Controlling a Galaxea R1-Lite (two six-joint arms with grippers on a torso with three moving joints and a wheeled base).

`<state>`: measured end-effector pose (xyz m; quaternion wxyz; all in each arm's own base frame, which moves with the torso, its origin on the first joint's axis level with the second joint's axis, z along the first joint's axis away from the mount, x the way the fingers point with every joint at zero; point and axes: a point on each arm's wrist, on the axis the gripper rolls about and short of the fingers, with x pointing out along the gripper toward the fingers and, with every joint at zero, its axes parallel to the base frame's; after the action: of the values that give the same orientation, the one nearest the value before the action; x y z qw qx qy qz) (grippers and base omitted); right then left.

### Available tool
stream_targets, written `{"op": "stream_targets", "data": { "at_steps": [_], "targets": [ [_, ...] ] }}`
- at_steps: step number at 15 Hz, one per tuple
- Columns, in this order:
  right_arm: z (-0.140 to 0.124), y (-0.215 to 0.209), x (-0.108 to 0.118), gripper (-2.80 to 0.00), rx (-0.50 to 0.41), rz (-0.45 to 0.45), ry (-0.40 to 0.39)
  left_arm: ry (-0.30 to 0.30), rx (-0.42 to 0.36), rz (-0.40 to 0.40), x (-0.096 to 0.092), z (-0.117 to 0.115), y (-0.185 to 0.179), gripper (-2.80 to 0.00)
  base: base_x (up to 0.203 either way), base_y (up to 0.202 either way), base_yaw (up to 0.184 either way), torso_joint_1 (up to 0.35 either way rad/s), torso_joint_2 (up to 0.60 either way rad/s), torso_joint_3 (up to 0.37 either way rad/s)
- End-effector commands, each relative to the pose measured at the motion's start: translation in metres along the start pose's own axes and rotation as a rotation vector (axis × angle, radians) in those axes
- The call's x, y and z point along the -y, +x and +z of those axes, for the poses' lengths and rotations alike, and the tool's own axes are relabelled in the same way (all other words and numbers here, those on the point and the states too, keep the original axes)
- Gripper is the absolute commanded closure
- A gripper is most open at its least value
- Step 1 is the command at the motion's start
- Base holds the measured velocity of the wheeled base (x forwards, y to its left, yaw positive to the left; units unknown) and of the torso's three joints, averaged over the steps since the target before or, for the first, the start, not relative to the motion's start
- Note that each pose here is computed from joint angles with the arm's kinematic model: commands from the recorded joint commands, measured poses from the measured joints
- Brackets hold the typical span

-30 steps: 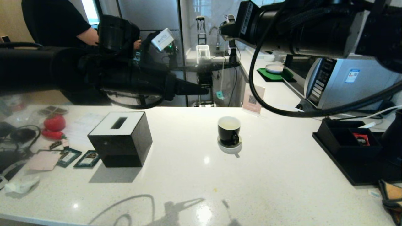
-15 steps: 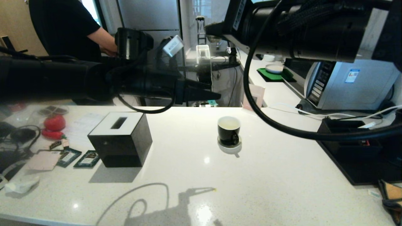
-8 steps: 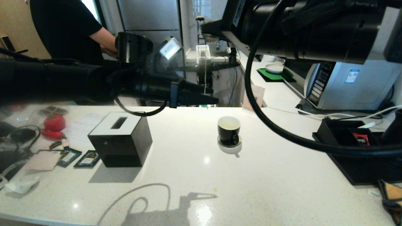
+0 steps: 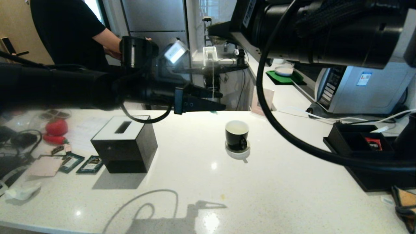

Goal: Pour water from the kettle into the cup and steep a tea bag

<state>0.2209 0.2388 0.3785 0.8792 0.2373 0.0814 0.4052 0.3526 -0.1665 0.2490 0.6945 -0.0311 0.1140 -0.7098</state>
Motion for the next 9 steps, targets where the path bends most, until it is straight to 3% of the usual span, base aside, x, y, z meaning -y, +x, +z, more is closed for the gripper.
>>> {"op": "stream_targets", "data": {
  "at_steps": [1,3,4,9],
  "targets": [
    [0.0014,-0.0013,-0.0020,0.00,0.016,0.015,0.004,0.000,0.004,-0.038,0.0029,-0.0009,-0.0021,-2.80,0.000,0.000,0.000,0.000,0.00,0.000],
    [0.0015,-0.0018,-0.0027,0.00,0.005,0.037,0.004,-0.002,0.005,-0.054,0.0033,-0.0018,-0.0029,-2.80,0.000,0.000,0.000,0.000,0.00,0.000],
    [0.0027,-0.0048,-0.0038,0.00,0.002,0.050,0.008,0.002,0.006,-0.054,0.0045,-0.0009,-0.0034,0.00,0.000,0.000,0.000,0.000,0.00,0.000],
    [0.0026,-0.0078,-0.0039,0.00,-0.002,0.052,0.013,0.006,0.007,-0.057,0.0067,-0.0005,-0.0030,0.00,0.000,0.000,0.000,0.000,0.00,0.000]
  ]
}}
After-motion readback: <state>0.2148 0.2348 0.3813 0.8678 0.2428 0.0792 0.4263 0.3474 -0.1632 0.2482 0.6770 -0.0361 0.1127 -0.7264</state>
